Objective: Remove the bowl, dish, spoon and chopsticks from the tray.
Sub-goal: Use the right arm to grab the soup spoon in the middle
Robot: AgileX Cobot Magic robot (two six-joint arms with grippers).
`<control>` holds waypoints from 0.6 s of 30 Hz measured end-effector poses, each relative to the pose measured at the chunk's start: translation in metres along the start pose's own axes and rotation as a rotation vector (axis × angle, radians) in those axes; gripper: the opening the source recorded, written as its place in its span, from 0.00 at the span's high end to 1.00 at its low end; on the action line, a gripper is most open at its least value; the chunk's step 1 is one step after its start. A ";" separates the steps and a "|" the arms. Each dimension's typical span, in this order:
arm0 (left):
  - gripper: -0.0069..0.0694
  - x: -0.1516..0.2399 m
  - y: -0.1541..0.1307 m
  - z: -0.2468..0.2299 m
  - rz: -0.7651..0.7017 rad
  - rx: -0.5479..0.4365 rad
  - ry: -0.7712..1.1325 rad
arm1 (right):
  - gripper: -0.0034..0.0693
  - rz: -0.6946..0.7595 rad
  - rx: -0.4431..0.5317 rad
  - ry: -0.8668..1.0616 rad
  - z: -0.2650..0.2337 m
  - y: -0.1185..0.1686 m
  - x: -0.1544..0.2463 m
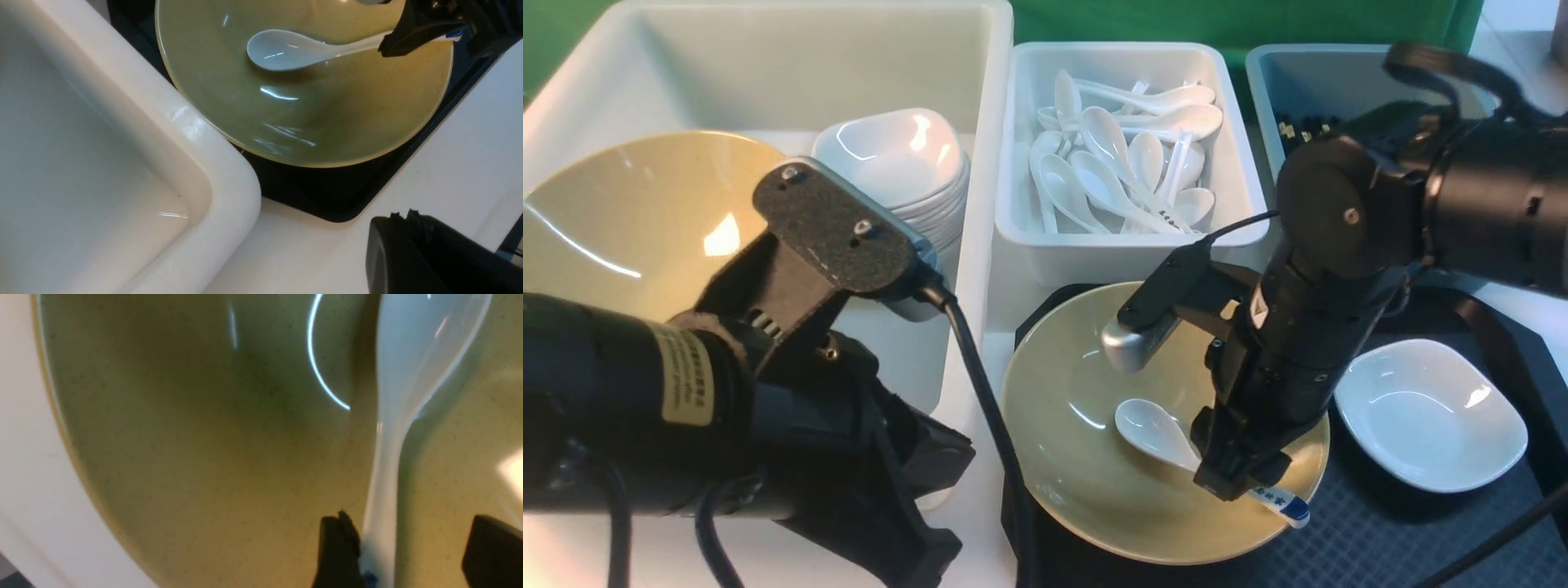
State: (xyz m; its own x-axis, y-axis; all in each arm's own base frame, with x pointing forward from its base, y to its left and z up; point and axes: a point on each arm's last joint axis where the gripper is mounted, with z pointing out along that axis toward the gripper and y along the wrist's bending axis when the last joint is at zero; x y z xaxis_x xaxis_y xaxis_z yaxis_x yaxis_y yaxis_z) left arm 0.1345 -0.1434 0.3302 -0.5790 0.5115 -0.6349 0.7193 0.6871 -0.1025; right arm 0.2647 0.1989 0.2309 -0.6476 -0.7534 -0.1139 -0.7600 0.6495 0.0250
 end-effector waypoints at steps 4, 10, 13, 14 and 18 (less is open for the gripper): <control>0.92 -0.001 0.000 0.003 0.003 -0.001 0.007 | 0.39 -0.017 -0.011 0.043 0.016 0.005 -0.004; 0.92 -0.001 0.001 0.004 0.005 -0.003 0.012 | 0.59 -0.025 -0.017 0.099 0.033 0.003 -0.007; 0.92 0.001 0.002 0.003 0.020 -0.019 0.027 | 0.79 -0.053 -0.018 0.116 0.026 0.003 -0.010; 0.92 0.003 0.003 0.002 0.023 -0.030 0.042 | 0.79 -0.062 -0.009 0.111 0.020 0.002 -0.013; 0.92 0.014 0.008 -0.011 0.012 -0.097 0.097 | 0.79 -0.088 0.073 0.020 -0.014 -0.004 -0.027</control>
State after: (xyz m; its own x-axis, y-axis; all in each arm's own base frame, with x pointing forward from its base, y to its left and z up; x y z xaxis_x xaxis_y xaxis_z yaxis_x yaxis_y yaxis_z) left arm 0.1281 -0.1252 0.3293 -0.6084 0.5641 -0.5582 0.6885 0.7250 -0.0179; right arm 0.2847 0.2155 0.2476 -0.5797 -0.8095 -0.0927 -0.8086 0.5856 -0.0568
